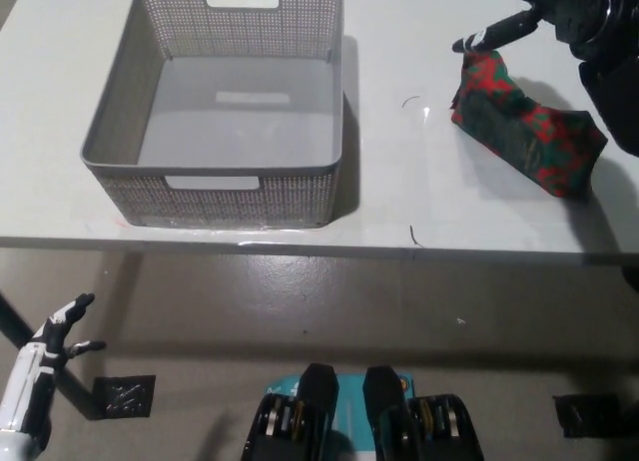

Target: Use the right hand to pick up a bag of coffee beans on the right hand side and place it into a container on the left hand side

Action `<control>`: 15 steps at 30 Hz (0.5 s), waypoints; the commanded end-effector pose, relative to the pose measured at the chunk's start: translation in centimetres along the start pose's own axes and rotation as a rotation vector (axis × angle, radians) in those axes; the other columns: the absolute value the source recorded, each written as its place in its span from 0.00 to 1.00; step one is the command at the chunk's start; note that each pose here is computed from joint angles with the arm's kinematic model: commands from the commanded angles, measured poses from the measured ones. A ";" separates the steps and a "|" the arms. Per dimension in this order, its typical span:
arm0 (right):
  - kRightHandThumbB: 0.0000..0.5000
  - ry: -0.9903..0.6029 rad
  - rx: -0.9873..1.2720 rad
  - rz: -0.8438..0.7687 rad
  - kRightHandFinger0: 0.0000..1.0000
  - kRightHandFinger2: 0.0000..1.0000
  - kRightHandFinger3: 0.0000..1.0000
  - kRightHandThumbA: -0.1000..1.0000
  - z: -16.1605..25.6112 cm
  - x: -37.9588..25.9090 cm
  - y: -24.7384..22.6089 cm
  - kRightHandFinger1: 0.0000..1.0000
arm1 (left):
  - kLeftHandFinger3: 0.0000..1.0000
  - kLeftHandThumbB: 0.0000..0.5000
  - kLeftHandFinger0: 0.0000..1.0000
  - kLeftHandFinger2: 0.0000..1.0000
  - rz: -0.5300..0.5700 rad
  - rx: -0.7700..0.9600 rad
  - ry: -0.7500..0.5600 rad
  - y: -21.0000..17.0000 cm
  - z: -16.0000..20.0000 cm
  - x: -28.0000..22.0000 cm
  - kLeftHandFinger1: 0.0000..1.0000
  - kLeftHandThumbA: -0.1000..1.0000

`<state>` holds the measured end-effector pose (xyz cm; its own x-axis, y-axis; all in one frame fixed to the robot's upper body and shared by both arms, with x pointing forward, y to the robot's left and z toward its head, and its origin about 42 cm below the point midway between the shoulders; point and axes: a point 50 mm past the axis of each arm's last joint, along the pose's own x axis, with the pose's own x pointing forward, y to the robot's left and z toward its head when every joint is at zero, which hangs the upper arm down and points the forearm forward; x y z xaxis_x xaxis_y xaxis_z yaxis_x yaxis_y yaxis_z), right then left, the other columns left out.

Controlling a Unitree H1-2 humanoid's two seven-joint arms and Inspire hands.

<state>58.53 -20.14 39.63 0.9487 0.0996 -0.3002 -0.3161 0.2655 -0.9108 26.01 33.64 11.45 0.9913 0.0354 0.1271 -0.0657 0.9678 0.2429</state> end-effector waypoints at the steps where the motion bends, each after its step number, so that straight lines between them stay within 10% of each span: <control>1: 1.00 -0.020 0.006 -0.035 1.00 1.00 1.00 0.83 0.9 -0.6 -2.8 1.00 | 1.00 1.00 0.76 1.00 0.000 0.036 -0.055 1.0 1.4 0.1 1.00 0.99; 15: 1.00 0.085 -0.048 0.054 1.00 1.00 1.00 0.79 -0.9 2.2 1.4 1.00 | 1.00 1.00 0.84 1.00 0.040 0.035 -0.070 2.8 1.6 -0.5 1.00 1.00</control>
<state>59.36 -22.18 33.11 0.8748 -0.0213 -0.4840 -0.4607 0.2724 -0.8447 25.64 34.50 12.26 0.9869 0.0564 0.1512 -0.0932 0.9641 0.2487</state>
